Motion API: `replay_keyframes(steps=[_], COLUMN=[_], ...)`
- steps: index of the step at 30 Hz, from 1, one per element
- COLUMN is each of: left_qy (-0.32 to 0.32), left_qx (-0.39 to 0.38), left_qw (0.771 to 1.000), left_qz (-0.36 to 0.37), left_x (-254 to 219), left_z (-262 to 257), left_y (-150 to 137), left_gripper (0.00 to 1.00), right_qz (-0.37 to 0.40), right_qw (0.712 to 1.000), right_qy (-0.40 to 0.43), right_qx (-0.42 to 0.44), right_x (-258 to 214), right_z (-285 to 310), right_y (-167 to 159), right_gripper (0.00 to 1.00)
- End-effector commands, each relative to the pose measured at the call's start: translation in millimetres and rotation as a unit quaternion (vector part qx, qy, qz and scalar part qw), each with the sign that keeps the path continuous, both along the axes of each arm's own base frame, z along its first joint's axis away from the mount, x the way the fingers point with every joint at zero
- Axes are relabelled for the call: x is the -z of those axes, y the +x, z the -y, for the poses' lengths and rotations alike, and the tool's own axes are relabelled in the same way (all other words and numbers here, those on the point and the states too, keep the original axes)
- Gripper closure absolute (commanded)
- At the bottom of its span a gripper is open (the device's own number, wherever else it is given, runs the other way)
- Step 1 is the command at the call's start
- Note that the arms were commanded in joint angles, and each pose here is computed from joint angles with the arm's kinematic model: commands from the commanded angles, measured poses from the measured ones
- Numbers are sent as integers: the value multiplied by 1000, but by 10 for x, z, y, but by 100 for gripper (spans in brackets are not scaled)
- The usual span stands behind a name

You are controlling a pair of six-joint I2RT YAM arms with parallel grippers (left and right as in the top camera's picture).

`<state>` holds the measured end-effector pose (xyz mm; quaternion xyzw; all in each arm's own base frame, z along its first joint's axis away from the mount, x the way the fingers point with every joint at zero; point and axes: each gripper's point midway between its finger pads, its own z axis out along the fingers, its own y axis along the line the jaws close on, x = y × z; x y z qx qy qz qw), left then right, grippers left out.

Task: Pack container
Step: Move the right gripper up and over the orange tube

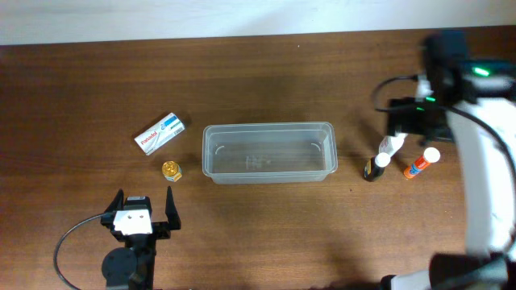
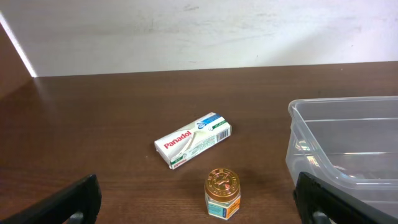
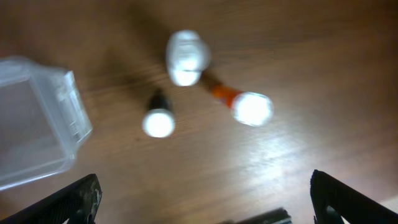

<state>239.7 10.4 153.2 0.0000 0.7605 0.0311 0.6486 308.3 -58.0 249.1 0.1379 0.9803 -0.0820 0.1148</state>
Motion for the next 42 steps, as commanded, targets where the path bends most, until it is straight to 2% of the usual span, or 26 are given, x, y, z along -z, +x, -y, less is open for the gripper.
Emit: replay_keyframes(steps=[1,6,15,33,42], left_qy=[9,9,9,9,9], left_qx=[-4,-4,-4,-5,-4], left_qw=[1000,1000,1000,1000,1000], left_qz=[2,2,2,2,2], left_x=[13,13,13,13,13], left_z=[-23,-23,-22,-24,-23], left_y=[0,0,0,0,0], left_gripper=[1,1,1,1,1], right_qz=[41,55,38,9,-10], right_qw=[998,995,992,992,990], right_qy=[-8,64,70,81,104], right_qx=[42,53,96,98,97], right_x=[-273,-267,-60,818,1091], right_z=[283,437,690,761,766], right_y=[-192,-278,-320,-160,-25], right_gripper=[2,2,13,14,15])
